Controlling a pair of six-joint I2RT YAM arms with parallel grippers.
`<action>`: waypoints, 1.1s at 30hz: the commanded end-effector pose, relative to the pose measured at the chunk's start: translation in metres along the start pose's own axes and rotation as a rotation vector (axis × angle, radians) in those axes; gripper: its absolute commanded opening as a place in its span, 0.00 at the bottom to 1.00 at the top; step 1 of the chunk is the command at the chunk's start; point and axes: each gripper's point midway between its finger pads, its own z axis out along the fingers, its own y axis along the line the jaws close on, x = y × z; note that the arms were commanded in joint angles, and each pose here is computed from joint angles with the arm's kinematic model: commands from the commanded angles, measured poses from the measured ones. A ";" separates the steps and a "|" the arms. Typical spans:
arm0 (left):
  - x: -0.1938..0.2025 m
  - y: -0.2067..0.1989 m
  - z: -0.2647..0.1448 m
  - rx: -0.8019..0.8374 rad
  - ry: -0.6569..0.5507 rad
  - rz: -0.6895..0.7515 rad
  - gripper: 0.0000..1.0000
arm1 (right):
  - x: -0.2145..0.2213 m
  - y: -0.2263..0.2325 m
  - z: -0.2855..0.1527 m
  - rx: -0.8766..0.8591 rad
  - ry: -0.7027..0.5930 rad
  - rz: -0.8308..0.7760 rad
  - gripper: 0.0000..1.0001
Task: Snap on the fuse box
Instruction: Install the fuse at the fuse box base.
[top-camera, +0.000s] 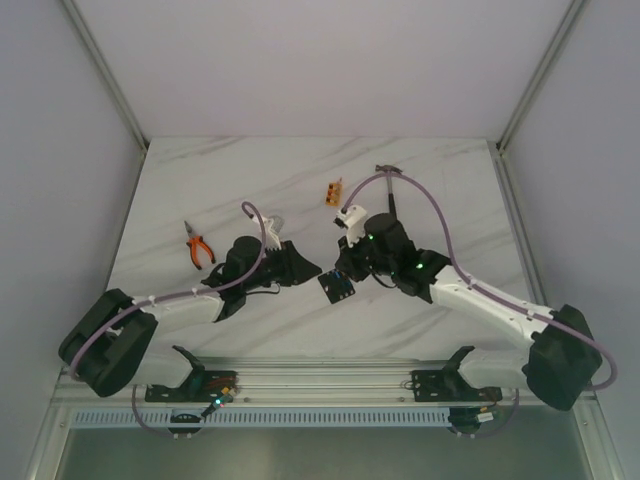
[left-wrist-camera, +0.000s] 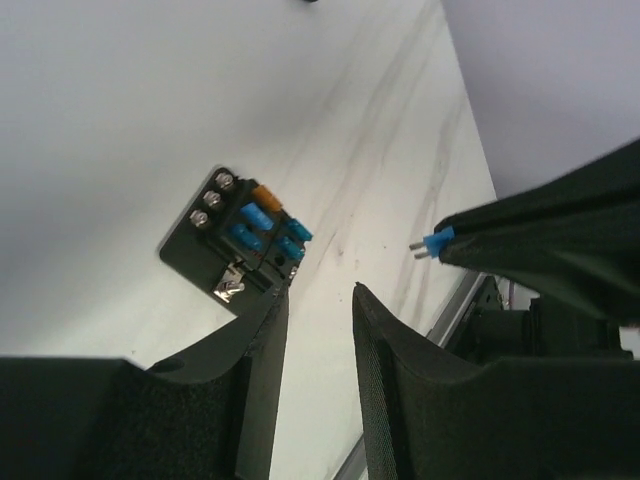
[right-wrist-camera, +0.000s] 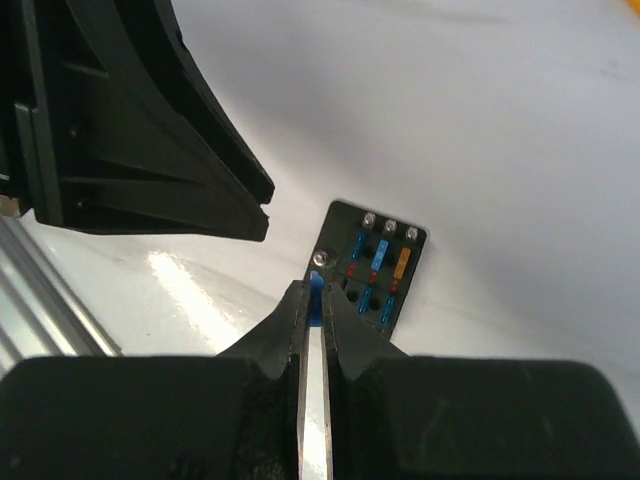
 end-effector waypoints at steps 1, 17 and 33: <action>0.009 0.020 0.007 -0.074 0.006 -0.118 0.41 | 0.026 -0.017 0.012 0.171 0.064 0.022 0.00; 0.052 0.050 0.030 -0.133 0.146 -0.278 0.36 | 0.069 -0.013 0.044 0.246 0.185 -0.014 0.00; 0.054 0.048 0.047 -0.120 0.169 -0.323 0.38 | 0.083 -0.017 0.054 0.269 0.227 -0.024 0.00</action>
